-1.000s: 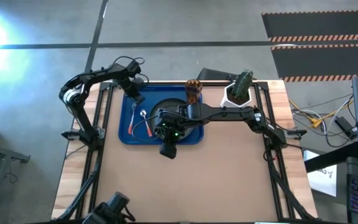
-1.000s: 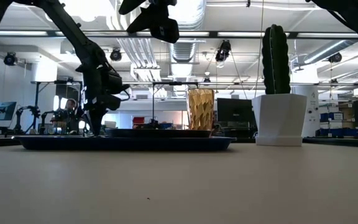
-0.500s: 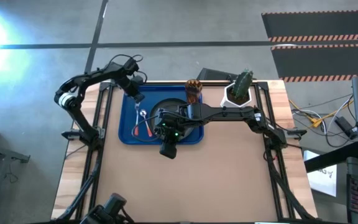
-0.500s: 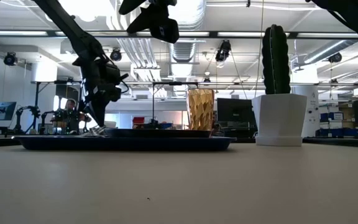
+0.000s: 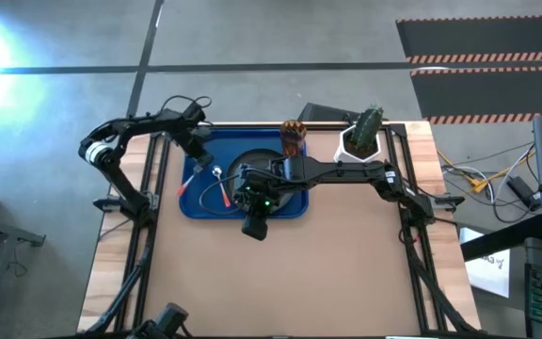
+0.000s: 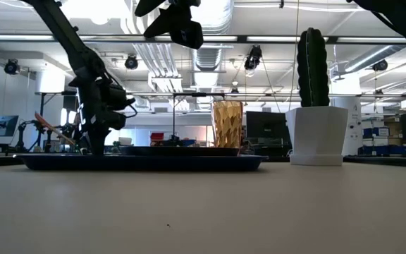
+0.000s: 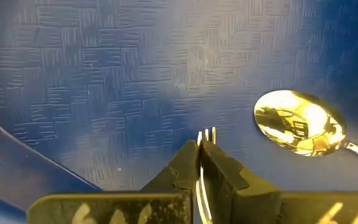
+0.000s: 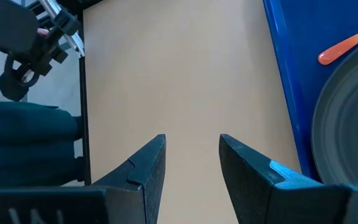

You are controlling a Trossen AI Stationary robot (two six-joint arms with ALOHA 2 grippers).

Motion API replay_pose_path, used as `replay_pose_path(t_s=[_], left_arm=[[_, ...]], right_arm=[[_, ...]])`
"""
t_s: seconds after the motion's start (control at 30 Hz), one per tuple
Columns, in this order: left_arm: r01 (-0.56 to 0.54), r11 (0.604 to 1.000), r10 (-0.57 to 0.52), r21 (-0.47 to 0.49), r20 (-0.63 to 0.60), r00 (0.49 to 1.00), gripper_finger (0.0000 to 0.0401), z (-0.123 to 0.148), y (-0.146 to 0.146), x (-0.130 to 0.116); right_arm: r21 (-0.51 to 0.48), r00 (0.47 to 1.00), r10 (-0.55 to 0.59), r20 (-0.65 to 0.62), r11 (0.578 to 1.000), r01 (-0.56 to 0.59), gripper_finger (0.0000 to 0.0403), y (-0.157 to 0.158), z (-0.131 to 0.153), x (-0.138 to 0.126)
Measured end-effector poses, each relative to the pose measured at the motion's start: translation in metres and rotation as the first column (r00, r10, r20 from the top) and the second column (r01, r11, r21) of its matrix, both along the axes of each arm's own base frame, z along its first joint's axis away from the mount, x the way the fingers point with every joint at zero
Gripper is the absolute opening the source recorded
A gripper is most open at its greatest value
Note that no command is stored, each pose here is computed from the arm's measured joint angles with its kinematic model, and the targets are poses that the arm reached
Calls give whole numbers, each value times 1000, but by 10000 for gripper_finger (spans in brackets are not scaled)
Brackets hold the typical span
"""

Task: Pick and place plate/cup/fork/spoon on tray
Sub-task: Put the orange fork on the blue tray to the left of the orange spoon

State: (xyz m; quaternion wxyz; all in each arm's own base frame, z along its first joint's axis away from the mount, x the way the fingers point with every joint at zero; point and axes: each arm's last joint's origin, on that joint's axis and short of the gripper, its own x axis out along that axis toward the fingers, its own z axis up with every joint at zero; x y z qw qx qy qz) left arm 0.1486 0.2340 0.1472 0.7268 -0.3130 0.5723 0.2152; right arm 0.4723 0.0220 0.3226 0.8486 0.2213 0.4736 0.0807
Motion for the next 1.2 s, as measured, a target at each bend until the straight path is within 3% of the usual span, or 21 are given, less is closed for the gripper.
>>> replay_pose_path(t_s=[0.23, 0.47, 0.8, 1.2], left_arm=[[-4, 999, 4, 36, 16, 1000, 1, 8, -2, -1], [-40, 985, 26, 166, 85, 996, 1, 39, -2, -1], [-87, 986, 75, 140, 91, 993, 0, 39, -6, -3], [-93, 980, 79, 175, 86, 993, 0, 43, -6, -4]], right_arm=[[0, 1000, 0, -1, 1000, 0, 139, 0, 0, 0], [0, 1000, 0, 0, 1000, 0, 139, 0, 0, 0], [6, 1000, -1, -3, 1000, 1, 139, 3, 0, 0], [6, 1000, 2, -4, 1000, -2, 139, 5, 0, 0]])
